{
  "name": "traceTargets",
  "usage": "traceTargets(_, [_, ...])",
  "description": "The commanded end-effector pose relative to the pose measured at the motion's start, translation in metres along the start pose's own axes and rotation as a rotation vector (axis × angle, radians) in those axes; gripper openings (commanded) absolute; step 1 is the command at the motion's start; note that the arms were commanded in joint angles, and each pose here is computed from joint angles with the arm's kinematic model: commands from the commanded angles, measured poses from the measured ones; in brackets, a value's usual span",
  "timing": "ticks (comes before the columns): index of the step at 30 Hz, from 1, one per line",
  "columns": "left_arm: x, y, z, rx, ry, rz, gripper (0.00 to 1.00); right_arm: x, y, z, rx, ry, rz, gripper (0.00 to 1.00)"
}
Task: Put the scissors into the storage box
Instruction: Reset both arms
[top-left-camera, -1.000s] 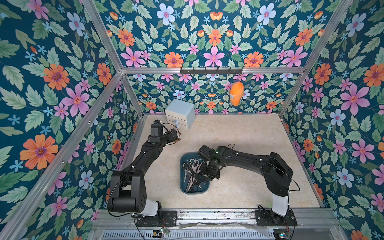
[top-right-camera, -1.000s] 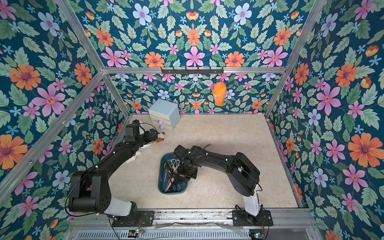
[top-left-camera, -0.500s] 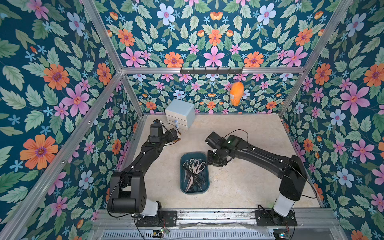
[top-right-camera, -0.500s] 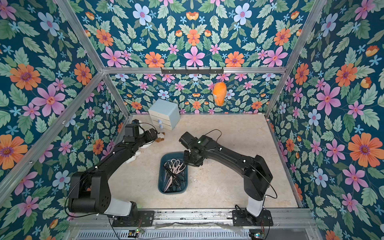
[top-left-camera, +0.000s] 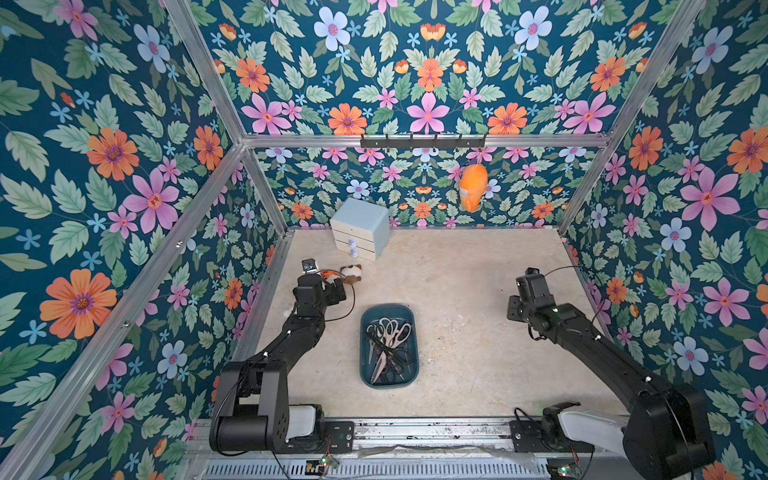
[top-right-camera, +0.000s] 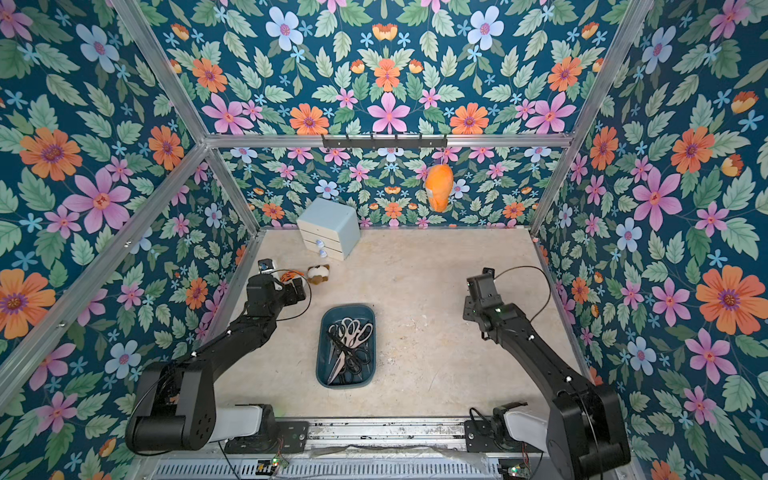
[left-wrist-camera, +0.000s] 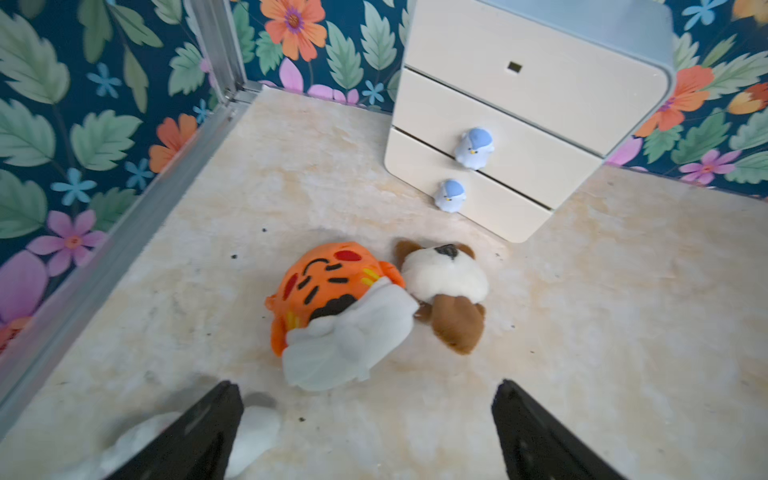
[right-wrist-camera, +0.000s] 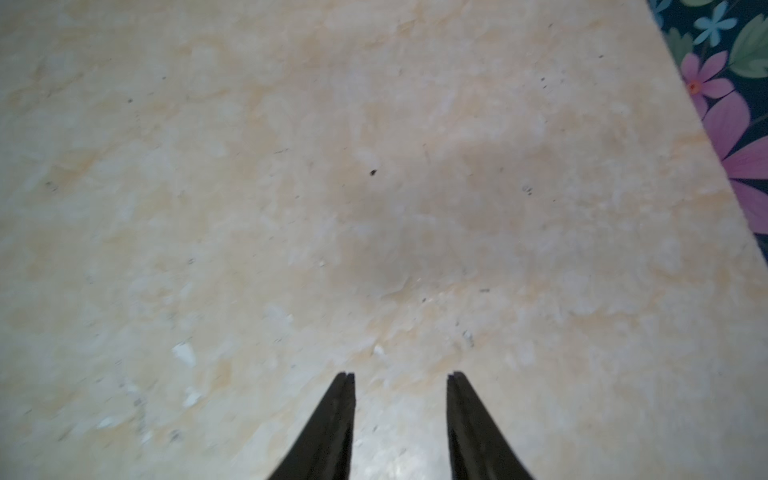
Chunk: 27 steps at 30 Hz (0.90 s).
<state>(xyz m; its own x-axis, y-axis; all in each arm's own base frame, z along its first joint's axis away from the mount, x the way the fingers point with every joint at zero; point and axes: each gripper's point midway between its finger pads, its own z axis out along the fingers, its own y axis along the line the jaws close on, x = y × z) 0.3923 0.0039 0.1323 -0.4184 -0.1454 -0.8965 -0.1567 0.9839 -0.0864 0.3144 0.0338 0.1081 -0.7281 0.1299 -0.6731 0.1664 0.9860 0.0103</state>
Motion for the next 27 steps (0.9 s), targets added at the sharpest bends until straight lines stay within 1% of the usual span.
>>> traceTargets(1, [-0.037, 0.015, -0.007, -0.080, -0.213, 0.048, 0.99, -0.057, -0.012, -0.003, -0.023, -0.379, 0.012, 0.41])
traceTargets(2, [-0.033, 0.018, -0.005, -0.089, -0.206, 0.057, 0.99, -0.055, -0.021, -0.001, -0.011, -0.417, 0.042, 0.42])
traceTargets(4, [-0.024, 0.020, 0.004, -0.094, -0.166, 0.071, 0.99, -0.048, -0.034, 0.007, -0.002, -0.429, 0.087, 0.43])
traceTargets(6, [-0.016, 0.021, 0.011, -0.095, -0.154, 0.075, 0.99, -0.042, -0.037, 0.017, -0.006, -0.441, 0.085, 0.43])
traceTargets(9, [-0.010, 0.023, 0.013, -0.102, -0.182, 0.096, 0.99, -0.047, -0.031, 0.028, -0.026, -0.475, 0.054, 0.43])
traceTargets(10, [-0.006, 0.024, 0.015, -0.101, -0.174, 0.095, 0.99, -0.049, -0.026, 0.030, -0.045, -0.471, 0.030, 0.43])
traceTargets(12, [0.003, 0.023, 0.017, -0.086, -0.183, 0.100, 0.99, -0.056, -0.025, 0.037, -0.034, -0.498, -0.004, 0.43])
traceTargets(14, [0.010, 0.026, 0.016, -0.092, -0.209, 0.088, 0.99, -0.057, -0.027, 0.049, -0.040, -0.478, 0.011, 0.43])
traceTargets(15, [0.008, 0.026, 0.015, -0.094, -0.237, 0.088, 0.99, -0.055, -0.030, 0.052, -0.050, -0.462, 0.030, 0.43])
traceTargets(16, [0.012, 0.026, 0.014, -0.091, -0.220, 0.091, 0.99, -0.053, -0.031, 0.052, -0.072, -0.449, 0.036, 0.43])
traceTargets(18, [0.013, 0.027, 0.009, -0.086, -0.249, 0.084, 0.99, -0.050, -0.031, 0.050, -0.125, -0.483, 0.051, 0.45])
traceTargets(19, [0.017, 0.026, 0.008, -0.079, -0.253, 0.087, 0.99, -0.047, -0.033, 0.051, -0.129, -0.497, 0.059, 0.56])
traceTargets(20, [0.019, 0.025, 0.008, -0.072, -0.254, 0.093, 0.99, -0.048, -0.034, 0.049, -0.139, -0.535, 0.072, 0.77])
traceTargets(21, [0.019, 0.024, 0.007, -0.068, -0.265, 0.095, 0.99, -0.045, -0.035, 0.051, -0.142, -0.513, 0.071, 0.99])
traceTargets(22, [0.020, 0.024, 0.008, -0.066, -0.259, 0.095, 0.99, -0.043, -0.034, 0.052, -0.140, -0.487, 0.067, 0.99])
traceTargets(24, [0.019, 0.025, 0.007, -0.069, -0.261, 0.097, 0.99, -0.047, -0.036, 0.050, -0.135, -0.527, 0.077, 0.99])
traceTargets(26, [0.020, 0.025, 0.008, -0.069, -0.256, 0.097, 0.99, -0.044, -0.038, 0.052, -0.120, -0.496, 0.075, 0.99])
traceTargets(27, [0.019, 0.025, 0.007, -0.069, -0.261, 0.096, 0.99, -0.046, -0.038, 0.051, -0.124, -0.513, 0.077, 0.99])
